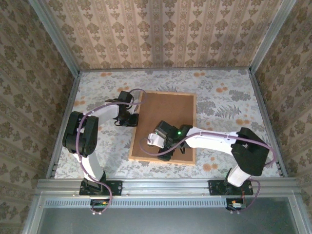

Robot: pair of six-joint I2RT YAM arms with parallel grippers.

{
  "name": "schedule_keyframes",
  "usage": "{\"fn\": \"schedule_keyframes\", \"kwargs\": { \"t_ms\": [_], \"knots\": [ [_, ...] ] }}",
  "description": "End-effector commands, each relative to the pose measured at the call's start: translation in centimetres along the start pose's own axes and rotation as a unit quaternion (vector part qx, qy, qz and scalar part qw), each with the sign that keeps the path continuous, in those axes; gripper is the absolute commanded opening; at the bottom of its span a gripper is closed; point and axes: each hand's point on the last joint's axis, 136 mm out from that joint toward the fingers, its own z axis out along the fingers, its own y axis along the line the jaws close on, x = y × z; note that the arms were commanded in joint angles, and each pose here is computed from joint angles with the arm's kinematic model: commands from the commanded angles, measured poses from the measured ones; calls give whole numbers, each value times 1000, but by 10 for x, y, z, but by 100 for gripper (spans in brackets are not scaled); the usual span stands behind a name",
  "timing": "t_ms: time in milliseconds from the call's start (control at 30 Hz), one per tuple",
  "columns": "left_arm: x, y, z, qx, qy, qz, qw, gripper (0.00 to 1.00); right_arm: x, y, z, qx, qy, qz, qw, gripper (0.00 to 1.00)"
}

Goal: Put the photo into the frame

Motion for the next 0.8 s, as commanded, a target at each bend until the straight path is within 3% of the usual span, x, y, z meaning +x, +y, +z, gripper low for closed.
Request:
{"fn": "schedule_keyframes", "kwargs": {
  "t_ms": [0, 300, 767],
  "knots": [
    [44, 15, 19, -27, 86, -7, 996, 7, 27, 4, -13, -3, 42, -11, 999, 76],
    [43, 17, 19, -29, 86, -8, 996, 7, 77, -2, -14, -9, 109, -48, 993, 76],
    [44, 17, 19, -30, 88, -10, 996, 7, 84, 2, 7, -28, 115, -59, 991, 76]
  ]
}}
